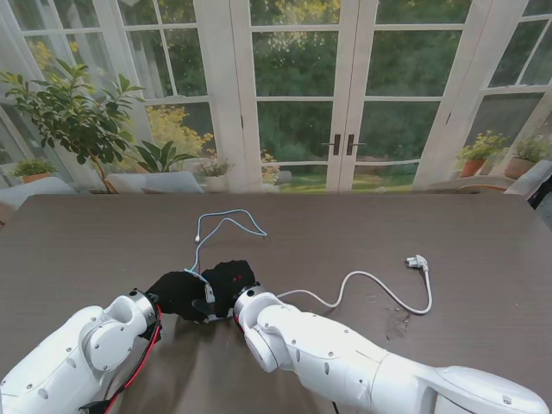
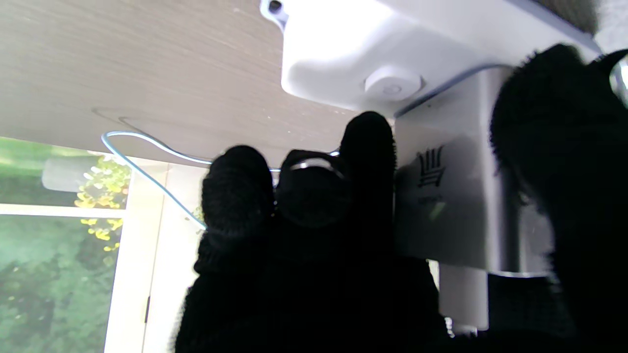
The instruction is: Set up the charging station
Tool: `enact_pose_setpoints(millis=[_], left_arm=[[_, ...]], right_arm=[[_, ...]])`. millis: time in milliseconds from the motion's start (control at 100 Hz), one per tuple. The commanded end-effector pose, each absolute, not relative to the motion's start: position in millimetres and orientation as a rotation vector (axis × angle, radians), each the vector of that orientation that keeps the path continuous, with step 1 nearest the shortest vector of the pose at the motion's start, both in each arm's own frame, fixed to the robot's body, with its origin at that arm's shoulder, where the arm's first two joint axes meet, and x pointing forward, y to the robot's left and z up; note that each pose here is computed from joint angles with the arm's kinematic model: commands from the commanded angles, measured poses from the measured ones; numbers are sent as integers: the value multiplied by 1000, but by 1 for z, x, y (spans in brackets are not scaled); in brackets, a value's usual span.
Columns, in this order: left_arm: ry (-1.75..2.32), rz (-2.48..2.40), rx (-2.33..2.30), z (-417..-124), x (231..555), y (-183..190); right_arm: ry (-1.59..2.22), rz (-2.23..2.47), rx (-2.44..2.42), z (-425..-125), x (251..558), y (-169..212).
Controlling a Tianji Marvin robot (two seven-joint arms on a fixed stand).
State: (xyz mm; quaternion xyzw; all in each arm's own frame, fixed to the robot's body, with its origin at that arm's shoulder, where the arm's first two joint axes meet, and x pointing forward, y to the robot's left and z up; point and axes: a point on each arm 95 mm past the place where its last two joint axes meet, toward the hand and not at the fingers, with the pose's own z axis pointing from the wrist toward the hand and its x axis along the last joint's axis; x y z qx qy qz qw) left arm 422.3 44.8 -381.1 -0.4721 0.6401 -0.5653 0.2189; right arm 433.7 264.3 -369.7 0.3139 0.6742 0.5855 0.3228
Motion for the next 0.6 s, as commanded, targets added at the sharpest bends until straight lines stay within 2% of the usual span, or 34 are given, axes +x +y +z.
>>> enact_pose_setpoints(millis=[0,590], left_arm=[[1843,-1510,-1355,-401,410,46],[1858,-1512,-1367,-404,408,41]], right_arm=[[1838,1473,820,-382,429,255],[1799,1493,807,-367,428,246]])
